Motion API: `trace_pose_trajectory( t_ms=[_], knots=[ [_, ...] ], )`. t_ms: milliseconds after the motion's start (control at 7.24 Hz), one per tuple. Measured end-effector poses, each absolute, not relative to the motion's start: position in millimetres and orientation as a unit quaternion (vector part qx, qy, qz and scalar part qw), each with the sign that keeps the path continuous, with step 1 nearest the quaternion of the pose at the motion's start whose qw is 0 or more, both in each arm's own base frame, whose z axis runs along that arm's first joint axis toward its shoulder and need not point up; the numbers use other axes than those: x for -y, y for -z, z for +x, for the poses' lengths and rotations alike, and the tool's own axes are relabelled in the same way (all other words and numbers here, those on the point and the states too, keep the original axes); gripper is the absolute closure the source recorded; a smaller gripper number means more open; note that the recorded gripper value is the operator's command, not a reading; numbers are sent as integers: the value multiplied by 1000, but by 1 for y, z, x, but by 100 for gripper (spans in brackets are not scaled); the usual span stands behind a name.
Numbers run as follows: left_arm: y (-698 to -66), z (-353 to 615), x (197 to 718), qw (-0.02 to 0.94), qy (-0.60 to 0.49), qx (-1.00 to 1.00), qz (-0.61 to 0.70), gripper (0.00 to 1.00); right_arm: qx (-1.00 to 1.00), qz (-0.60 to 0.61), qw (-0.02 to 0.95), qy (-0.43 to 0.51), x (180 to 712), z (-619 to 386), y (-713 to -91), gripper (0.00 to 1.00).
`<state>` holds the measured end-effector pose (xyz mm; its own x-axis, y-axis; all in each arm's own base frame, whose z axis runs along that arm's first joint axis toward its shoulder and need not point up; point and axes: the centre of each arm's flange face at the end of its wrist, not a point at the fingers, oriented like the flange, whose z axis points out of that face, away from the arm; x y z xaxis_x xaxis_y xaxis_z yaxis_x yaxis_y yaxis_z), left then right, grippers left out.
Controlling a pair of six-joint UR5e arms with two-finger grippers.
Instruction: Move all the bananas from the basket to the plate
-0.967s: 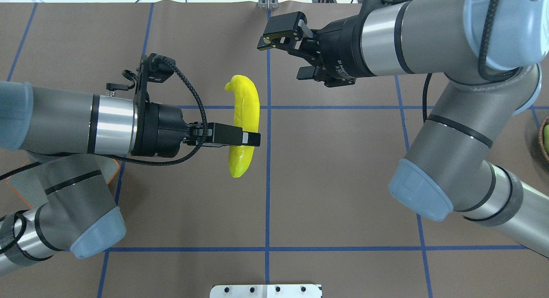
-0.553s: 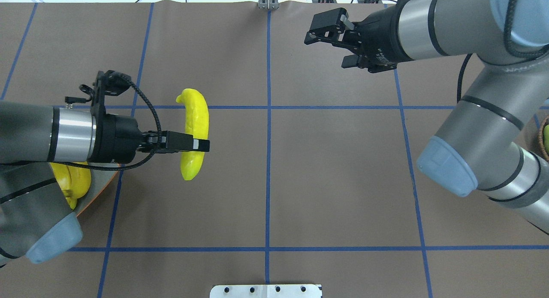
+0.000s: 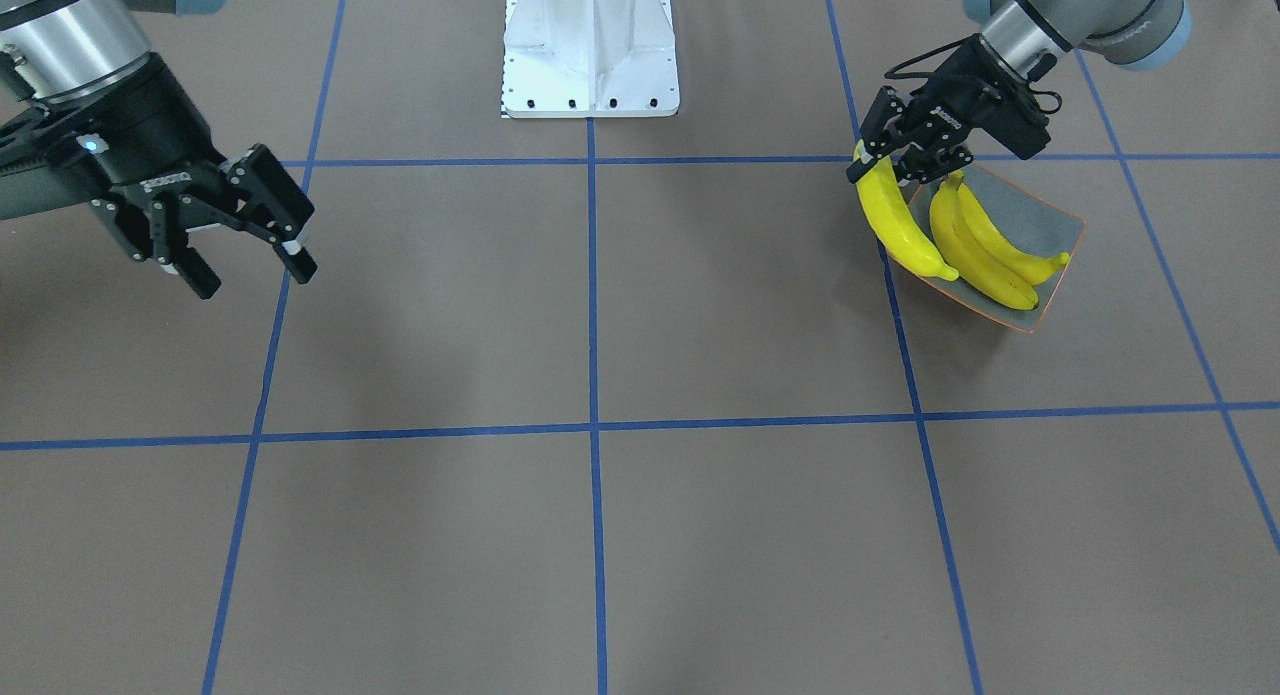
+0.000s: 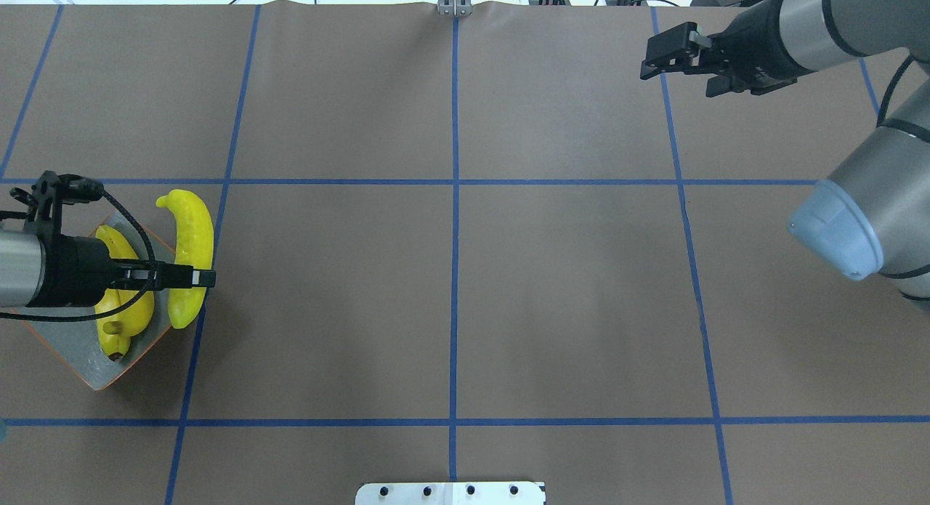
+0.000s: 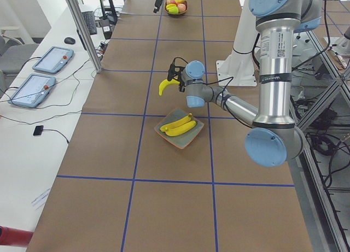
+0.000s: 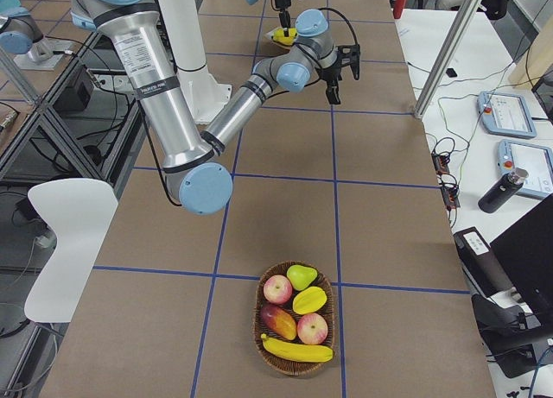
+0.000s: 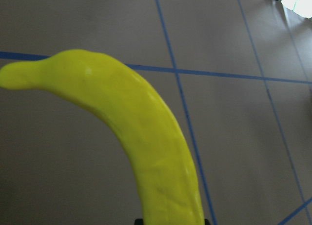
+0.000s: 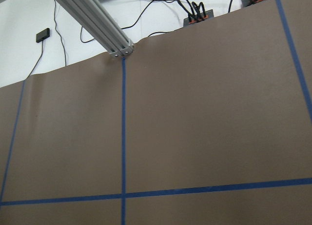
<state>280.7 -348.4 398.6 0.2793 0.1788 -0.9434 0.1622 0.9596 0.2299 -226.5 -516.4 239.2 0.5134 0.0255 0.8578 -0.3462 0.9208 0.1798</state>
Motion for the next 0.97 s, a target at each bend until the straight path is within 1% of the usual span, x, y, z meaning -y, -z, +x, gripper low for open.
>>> trace_pose_trajectory(
  t_ms=[276, 415, 553, 691, 829, 967],
  knots=[
    [-431, 280, 352, 835, -2, -531, 144, 100, 446, 174, 876, -54, 532, -181, -292, 0],
    [-441, 282, 355, 852, -5, -503, 145, 83, 434, 178, 883, -24, 538, -153, -318, 0],
    [-449, 284, 356, 865, -12, -481, 143, 44, 425, 180, 887, -1, 544, -127, -342, 0],
    [-453, 285, 356, 872, -17, -468, 140, 15, 421, 181, 889, 15, 549, -105, -361, 0],
    [-456, 286, 356, 876, -26, -461, 142, 0, 417, 181, 890, 27, 553, -90, -376, 0],
    [-459, 285, 357, 878, -35, -452, 151, 0, 412, 183, 892, 35, 554, -79, -388, 0]
  ],
)
